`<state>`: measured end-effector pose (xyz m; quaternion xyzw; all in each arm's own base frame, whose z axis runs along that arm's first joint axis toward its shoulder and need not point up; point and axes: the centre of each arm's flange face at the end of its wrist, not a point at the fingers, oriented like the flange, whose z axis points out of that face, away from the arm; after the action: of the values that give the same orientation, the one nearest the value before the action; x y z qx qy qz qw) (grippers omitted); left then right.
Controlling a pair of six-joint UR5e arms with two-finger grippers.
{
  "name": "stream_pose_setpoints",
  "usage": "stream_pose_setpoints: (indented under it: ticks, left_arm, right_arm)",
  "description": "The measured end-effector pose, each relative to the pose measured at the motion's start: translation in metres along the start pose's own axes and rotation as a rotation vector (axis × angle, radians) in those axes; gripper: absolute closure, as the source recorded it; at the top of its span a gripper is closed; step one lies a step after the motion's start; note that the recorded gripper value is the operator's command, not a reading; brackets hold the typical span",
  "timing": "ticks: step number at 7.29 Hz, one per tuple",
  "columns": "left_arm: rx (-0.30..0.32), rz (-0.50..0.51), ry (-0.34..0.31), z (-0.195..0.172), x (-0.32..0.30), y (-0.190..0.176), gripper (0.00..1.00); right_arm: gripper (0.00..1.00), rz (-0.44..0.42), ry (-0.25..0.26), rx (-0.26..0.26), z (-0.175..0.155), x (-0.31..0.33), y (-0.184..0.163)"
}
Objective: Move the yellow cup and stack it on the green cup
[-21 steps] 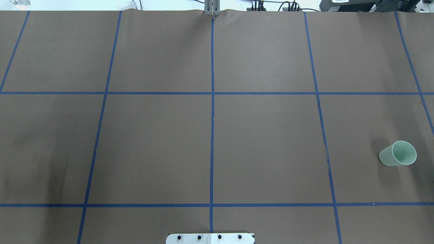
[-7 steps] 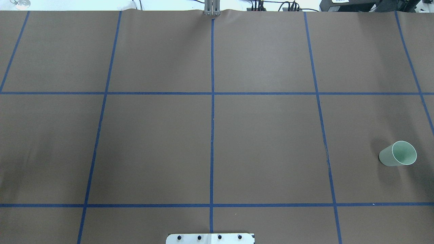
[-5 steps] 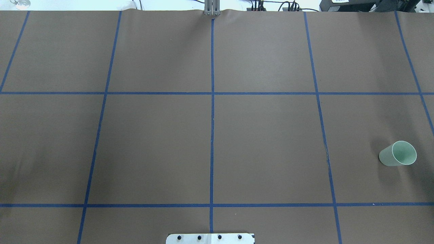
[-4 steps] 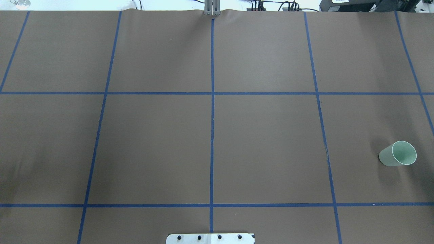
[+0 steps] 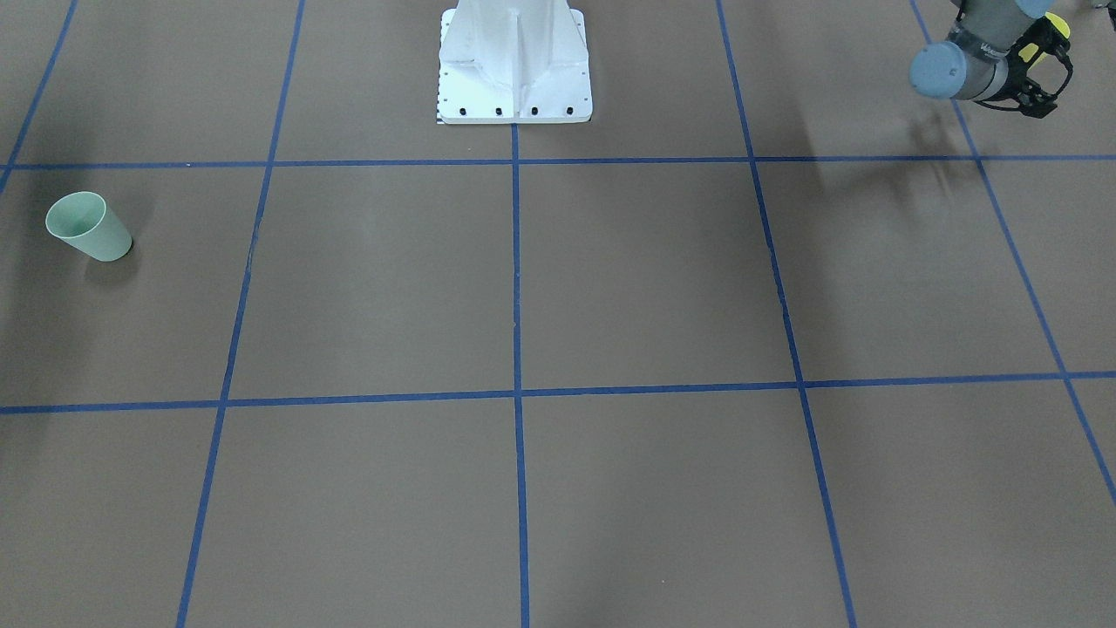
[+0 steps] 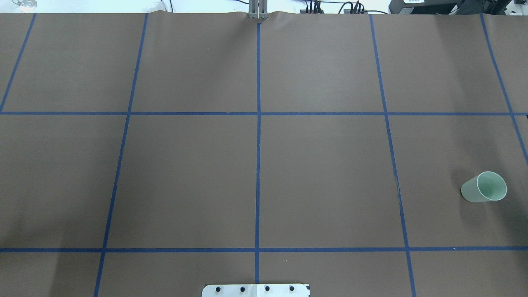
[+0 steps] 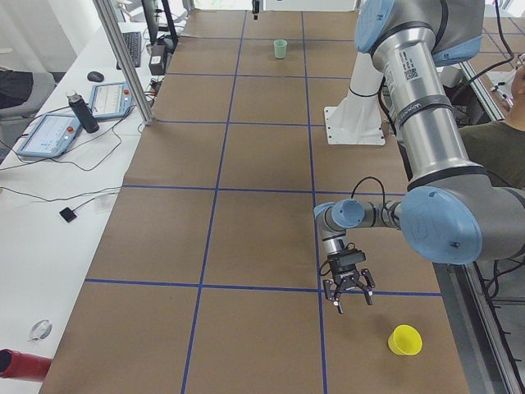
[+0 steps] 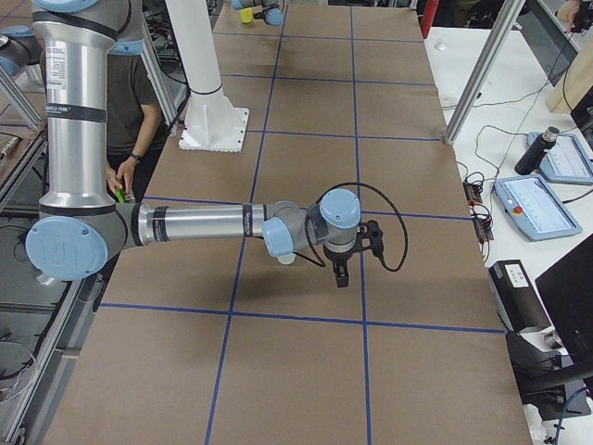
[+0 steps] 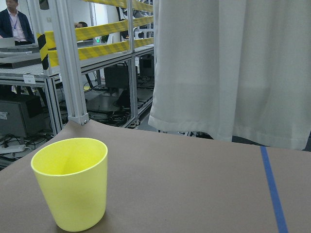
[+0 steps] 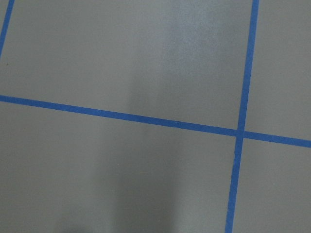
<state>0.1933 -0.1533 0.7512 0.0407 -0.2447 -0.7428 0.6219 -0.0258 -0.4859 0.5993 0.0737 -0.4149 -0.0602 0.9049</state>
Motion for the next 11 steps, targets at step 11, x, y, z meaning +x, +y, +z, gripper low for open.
stream_pose_setpoints:
  ticks: [11]
  left_arm:
    - [0.059,-0.032,-0.116,0.072,-0.058,0.022,0.00]
  right_arm:
    - [0.00,-0.109,-0.007,0.036,0.017,-0.024,0.003]
